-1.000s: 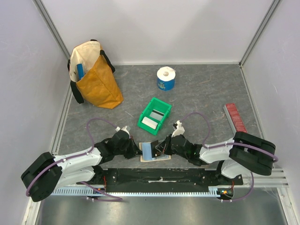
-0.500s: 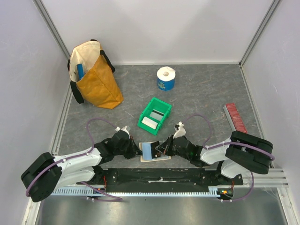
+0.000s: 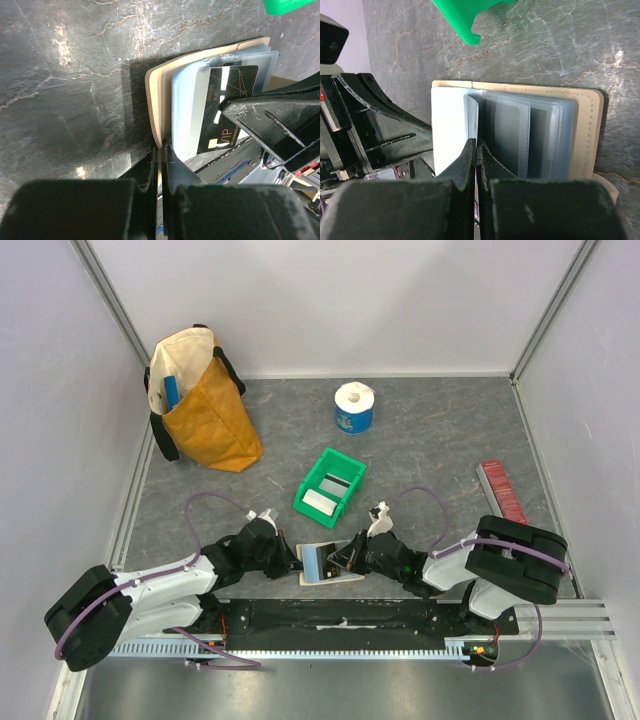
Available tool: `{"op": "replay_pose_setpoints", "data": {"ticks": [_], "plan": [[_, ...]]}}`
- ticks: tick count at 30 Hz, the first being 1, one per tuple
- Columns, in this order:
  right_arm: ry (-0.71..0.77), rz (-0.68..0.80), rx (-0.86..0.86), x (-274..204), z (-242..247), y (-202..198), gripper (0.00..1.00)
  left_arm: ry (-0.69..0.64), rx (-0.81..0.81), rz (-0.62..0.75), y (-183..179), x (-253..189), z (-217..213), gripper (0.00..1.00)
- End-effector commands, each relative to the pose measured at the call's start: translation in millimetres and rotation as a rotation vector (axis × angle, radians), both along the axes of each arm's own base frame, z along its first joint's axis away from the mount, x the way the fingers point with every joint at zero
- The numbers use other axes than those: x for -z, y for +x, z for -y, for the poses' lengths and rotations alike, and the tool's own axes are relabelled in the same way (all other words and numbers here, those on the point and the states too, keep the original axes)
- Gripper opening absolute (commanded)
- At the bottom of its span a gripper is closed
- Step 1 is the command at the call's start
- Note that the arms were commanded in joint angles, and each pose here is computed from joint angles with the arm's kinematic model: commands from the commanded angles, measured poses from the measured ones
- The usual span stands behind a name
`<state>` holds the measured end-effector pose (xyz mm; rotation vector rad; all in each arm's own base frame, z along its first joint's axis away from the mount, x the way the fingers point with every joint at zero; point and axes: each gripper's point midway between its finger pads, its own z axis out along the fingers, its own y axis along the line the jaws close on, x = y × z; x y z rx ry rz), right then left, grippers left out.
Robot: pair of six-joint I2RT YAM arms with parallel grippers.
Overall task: Put the credit cards into the card holder
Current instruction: Insert the credit card into the card holder.
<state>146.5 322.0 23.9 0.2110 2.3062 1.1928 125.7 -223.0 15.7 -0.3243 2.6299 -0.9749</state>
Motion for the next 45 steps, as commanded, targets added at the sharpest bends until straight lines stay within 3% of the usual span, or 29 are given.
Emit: {"op": "replay_pose_setpoints", "data": {"ticks": [1,17,21,26,28,45], "plan": [[-0.091,-0.048,-0.037,25.1,8.2,-13.0,0.00,0.016,-0.006,-0.004,-1.9,5.1,-4.4,0.02],[-0.114,-0.066,-0.103,26.7,-6.9,-20.1,0.02,0.013,-0.007,0.000,-1.5,5.3,-4.6,0.02],[-0.195,-0.026,-0.055,23.5,7.0,-10.2,0.12,0.011,-0.010,0.000,-1.4,5.0,-4.9,0.02],[-0.290,0.024,-0.003,13.3,24.9,0.8,0.37,0.015,-0.007,0.001,-1.7,5.8,-5.2,0.02],[-0.299,0.037,0.007,9.1,27.7,3.0,0.43,0.015,-0.003,0.001,-2.0,5.6,-4.7,0.02],[-0.278,0.019,-0.093,13.6,0.1,-6.8,0.43,0.014,-0.005,0.000,-1.5,5.1,-4.9,0.02]]}}
